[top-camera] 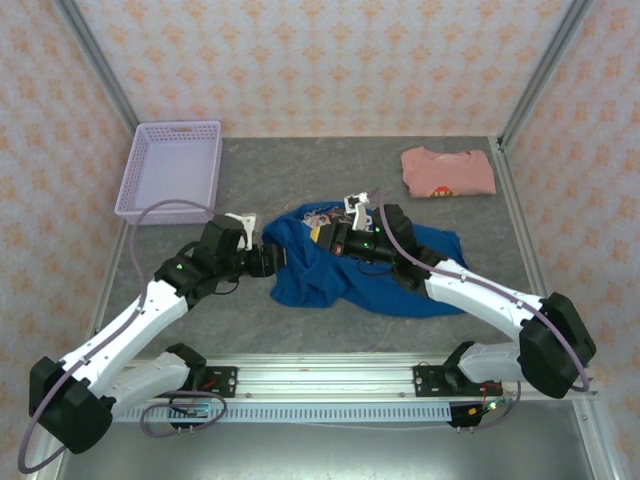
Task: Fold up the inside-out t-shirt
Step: Adjust the T-shirt at the center of the table.
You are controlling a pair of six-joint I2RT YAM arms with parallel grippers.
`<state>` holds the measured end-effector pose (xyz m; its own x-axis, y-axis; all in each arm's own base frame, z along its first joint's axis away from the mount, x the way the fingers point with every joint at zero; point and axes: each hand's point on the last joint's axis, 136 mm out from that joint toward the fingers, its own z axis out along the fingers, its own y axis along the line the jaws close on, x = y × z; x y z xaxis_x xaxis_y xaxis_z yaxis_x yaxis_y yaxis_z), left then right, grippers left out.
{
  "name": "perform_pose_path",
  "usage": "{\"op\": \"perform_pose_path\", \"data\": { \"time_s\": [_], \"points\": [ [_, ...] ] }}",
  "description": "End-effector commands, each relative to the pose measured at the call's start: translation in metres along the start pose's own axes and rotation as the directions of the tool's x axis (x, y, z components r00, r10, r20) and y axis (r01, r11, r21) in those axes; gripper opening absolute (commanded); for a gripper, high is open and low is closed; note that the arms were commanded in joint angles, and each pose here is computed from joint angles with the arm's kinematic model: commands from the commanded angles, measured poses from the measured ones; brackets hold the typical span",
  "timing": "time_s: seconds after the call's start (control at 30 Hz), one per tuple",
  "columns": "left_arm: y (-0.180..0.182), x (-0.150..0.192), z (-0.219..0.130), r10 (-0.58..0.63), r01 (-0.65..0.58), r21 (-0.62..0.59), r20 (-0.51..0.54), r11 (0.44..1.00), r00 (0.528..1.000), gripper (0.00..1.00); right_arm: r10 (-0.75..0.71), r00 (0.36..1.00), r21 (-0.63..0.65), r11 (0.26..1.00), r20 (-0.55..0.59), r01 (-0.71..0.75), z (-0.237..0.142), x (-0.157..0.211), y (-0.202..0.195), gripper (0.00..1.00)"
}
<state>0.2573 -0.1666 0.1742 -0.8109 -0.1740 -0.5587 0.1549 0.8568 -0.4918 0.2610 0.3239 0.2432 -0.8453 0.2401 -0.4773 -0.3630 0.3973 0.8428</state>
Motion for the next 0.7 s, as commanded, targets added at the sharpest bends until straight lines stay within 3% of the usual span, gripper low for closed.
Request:
{"op": "perform_pose_path", "data": {
  "time_s": [0.0, 0.3, 0.67],
  "points": [
    [-0.031, -0.016, 0.004, -0.068, 0.061, 0.143, 0.048, 0.988, 0.996, 0.56, -0.010, 0.999, -0.008, 1.000, 0.045, 0.010, 0.000, -0.010, 0.003, 0.00],
    [-0.061, -0.029, 0.028, -0.069, 0.067, 0.194, 0.006, 0.979, 0.998, 0.36, -0.019, 0.998, 0.010, 1.000, 0.051, 0.019, -0.003, -0.010, 0.000, 0.00],
    [-0.056, -0.034, 0.049, -0.055, 0.057, 0.139, -0.016, 0.989, 0.998, 0.27, -0.029, 0.998, 0.011, 1.000, 0.051, 0.028, -0.005, -0.009, 0.000, 0.00]
  ]
}}
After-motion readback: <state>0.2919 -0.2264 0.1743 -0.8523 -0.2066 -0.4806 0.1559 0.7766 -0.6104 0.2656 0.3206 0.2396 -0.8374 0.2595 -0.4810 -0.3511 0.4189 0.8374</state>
